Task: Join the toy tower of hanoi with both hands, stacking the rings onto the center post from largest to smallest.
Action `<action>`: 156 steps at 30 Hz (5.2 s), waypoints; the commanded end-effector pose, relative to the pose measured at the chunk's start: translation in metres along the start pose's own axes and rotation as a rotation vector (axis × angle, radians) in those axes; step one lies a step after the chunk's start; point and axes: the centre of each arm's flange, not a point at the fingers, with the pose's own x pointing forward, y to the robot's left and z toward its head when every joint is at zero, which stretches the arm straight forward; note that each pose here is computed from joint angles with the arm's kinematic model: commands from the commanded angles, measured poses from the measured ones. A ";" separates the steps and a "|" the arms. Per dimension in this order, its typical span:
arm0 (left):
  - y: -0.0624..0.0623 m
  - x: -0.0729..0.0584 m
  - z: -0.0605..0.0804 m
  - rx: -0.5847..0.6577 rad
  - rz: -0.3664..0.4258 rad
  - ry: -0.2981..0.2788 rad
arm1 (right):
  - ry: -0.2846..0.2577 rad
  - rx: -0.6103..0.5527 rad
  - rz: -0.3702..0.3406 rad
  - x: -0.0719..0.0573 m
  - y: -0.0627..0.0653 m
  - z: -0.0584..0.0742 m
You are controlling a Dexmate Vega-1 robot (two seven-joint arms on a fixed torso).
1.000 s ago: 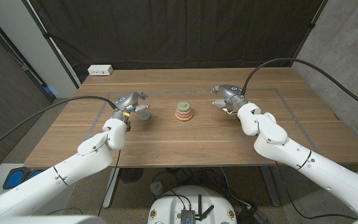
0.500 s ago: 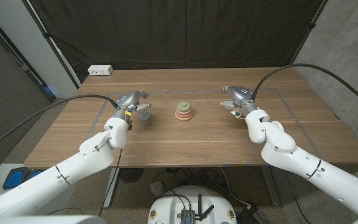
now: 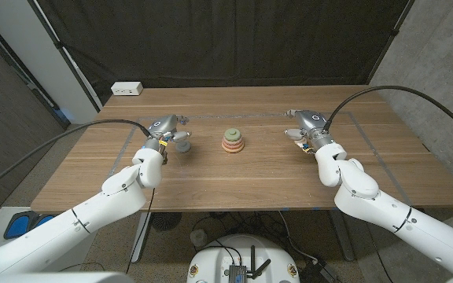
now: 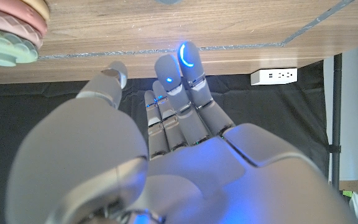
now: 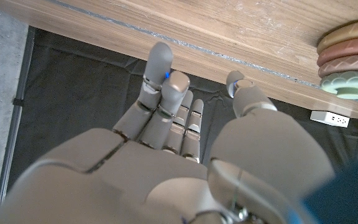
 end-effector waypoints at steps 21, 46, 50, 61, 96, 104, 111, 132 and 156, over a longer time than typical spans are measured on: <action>0.041 0.006 0.005 0.273 -0.214 0.017 | 0.013 0.048 -0.017 -0.014 0.005 0.004; 0.045 0.028 -0.016 0.297 -0.350 -0.075 | 0.023 0.047 -0.004 -0.018 0.006 0.008; 0.043 0.032 -0.017 0.313 -0.369 -0.068 | 0.024 0.049 -0.002 -0.018 0.007 0.008; 0.031 0.043 -0.019 0.353 -0.396 -0.045 | 0.031 0.044 -0.004 -0.017 0.007 0.008; -0.012 0.052 -0.018 0.411 -0.441 -0.069 | 0.035 0.038 -0.001 -0.010 0.005 0.013; -0.020 0.052 -0.022 0.394 -0.438 -0.064 | 0.035 0.034 0.006 -0.012 0.005 0.013; -0.024 0.051 -0.024 0.383 -0.444 -0.056 | 0.038 0.032 0.008 -0.012 0.004 0.013; -0.039 0.037 -0.040 0.338 -0.478 -0.009 | 0.024 0.040 0.018 -0.008 0.006 0.018; -0.037 0.037 -0.035 0.278 -0.449 -0.013 | 0.027 0.056 0.016 -0.005 0.010 0.016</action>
